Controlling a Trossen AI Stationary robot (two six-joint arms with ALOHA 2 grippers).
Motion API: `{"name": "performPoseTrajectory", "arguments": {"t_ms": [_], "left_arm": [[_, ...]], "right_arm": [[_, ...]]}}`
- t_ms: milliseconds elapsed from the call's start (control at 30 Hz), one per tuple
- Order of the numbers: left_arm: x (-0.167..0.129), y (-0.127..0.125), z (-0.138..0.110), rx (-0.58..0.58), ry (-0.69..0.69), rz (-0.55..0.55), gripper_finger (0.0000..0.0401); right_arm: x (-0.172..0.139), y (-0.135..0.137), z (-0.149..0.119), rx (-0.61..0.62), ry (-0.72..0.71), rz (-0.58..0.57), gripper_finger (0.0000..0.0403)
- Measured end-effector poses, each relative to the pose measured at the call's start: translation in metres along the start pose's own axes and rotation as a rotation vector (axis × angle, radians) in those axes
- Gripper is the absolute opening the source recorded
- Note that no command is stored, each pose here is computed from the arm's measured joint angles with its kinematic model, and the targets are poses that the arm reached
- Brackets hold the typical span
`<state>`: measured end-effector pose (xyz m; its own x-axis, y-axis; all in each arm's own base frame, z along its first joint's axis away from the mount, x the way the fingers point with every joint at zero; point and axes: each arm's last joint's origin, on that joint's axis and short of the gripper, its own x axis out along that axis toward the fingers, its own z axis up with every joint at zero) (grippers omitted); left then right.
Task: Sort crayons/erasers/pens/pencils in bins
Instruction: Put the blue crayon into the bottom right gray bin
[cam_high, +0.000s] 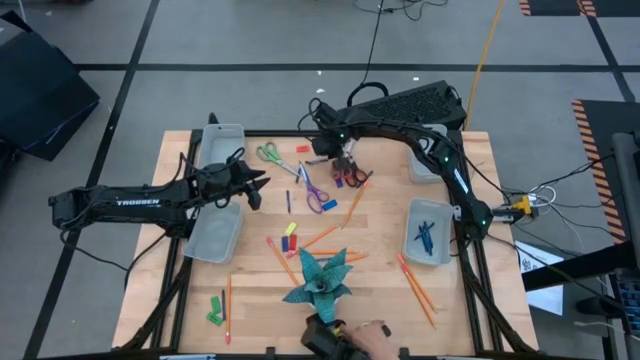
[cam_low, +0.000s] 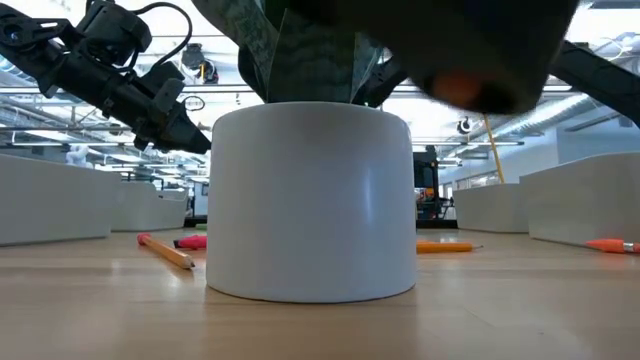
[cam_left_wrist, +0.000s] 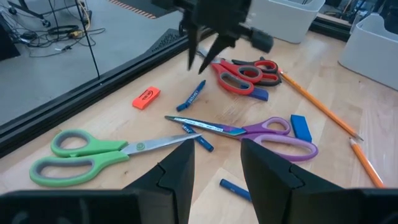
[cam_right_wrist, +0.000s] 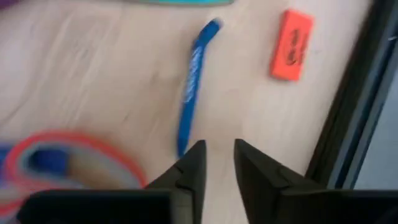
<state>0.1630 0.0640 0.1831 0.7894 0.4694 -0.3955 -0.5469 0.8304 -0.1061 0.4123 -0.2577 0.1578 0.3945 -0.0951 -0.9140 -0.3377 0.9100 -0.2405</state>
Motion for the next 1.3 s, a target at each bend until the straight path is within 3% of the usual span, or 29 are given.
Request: {"name": "performPoseTrajectory", "arguments": {"t_ms": [67, 167, 333, 633, 767, 900, 1033, 1300], "left_arm": [[0.000, 0.000, 0.000, 0.004, 0.000, 0.000, 0.0134], [0.000, 0.000, 0.000, 0.006, 0.000, 0.000, 0.0134], [0.000, 0.000, 0.000, 0.006, -0.002, 0.002, 0.0134], [0.000, 0.000, 0.000, 0.005, -0.003, 0.005, 0.0134], [0.000, 0.000, 0.000, -0.009, -0.003, 0.006, 0.0134], [0.002, 0.000, 0.001, -0.072, -0.010, 0.009, 0.0134], [0.013, 0.000, 0.006, -0.112, 0.022, 0.030, 0.0133], [0.059, -0.012, 0.034, -0.166, 0.093, 0.054, 0.0134]], "right_arm": [[0.007, 0.002, -0.004, 0.039, -0.011, -0.002, 0.0104], [0.014, 0.009, -0.011, 0.042, -0.052, 0.088, 0.0120], [0.014, 0.009, -0.022, 0.082, -0.058, 0.141, 0.0108], [0.008, 0.010, -0.013, 0.072, -0.051, 0.090, 0.0076], [-0.004, 0.011, -0.001, 0.170, -0.083, 0.065, 0.0085], [-0.030, 0.019, 0.013, 0.235, -0.080, 0.060, 0.0103], [-0.078, 0.040, 0.035, 0.245, -0.082, 0.006, 0.0104], [-0.163, 0.124, 0.055, 0.225, -0.216, -0.254, 0.0089]]}}
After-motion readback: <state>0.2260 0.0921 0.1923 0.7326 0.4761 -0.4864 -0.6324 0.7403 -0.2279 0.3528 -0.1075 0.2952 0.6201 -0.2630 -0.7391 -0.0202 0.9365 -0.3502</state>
